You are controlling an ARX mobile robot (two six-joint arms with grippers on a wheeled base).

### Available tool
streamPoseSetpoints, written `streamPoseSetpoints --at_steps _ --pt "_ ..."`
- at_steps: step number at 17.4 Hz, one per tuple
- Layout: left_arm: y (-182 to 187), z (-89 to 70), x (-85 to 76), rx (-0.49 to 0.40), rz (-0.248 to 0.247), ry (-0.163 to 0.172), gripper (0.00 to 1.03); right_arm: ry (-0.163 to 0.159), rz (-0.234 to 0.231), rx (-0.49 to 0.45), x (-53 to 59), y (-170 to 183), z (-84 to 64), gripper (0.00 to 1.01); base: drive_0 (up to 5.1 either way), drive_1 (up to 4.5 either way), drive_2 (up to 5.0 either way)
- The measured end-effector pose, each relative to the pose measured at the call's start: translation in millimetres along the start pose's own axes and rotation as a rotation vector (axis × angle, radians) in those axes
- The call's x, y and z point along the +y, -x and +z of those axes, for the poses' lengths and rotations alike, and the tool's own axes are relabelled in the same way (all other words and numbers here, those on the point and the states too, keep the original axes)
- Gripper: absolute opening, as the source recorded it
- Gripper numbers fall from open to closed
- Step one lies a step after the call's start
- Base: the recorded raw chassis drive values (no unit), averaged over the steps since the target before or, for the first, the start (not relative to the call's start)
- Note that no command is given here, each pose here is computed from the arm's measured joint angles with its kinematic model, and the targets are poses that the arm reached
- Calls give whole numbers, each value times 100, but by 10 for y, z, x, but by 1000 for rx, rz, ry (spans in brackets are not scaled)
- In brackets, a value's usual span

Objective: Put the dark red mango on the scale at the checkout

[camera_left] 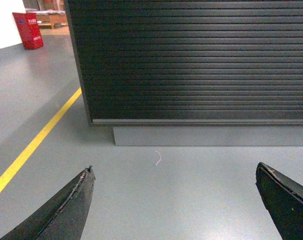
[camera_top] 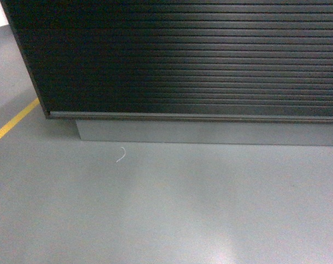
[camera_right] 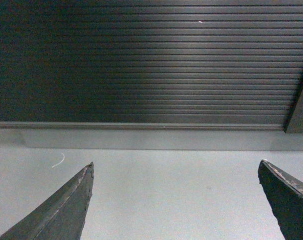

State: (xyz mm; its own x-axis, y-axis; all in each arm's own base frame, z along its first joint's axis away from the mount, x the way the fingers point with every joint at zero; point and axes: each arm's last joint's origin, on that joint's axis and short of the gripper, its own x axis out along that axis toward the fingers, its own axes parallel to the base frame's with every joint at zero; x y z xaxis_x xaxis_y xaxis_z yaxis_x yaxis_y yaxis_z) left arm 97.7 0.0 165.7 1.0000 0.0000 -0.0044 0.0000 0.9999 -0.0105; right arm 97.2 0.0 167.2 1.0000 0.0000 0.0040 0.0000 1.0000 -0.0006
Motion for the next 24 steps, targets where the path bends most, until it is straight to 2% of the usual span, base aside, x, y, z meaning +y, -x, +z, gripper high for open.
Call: streamPoseSetpoints --at_steps 19,24 --pt "0 -1 0 1 0 0 98 0 0 2 0 0 -2 98 5 430 -421" --pt "0 0 0 0 0 0 98 0 0 0 0 0 0 98 0 305 -304"
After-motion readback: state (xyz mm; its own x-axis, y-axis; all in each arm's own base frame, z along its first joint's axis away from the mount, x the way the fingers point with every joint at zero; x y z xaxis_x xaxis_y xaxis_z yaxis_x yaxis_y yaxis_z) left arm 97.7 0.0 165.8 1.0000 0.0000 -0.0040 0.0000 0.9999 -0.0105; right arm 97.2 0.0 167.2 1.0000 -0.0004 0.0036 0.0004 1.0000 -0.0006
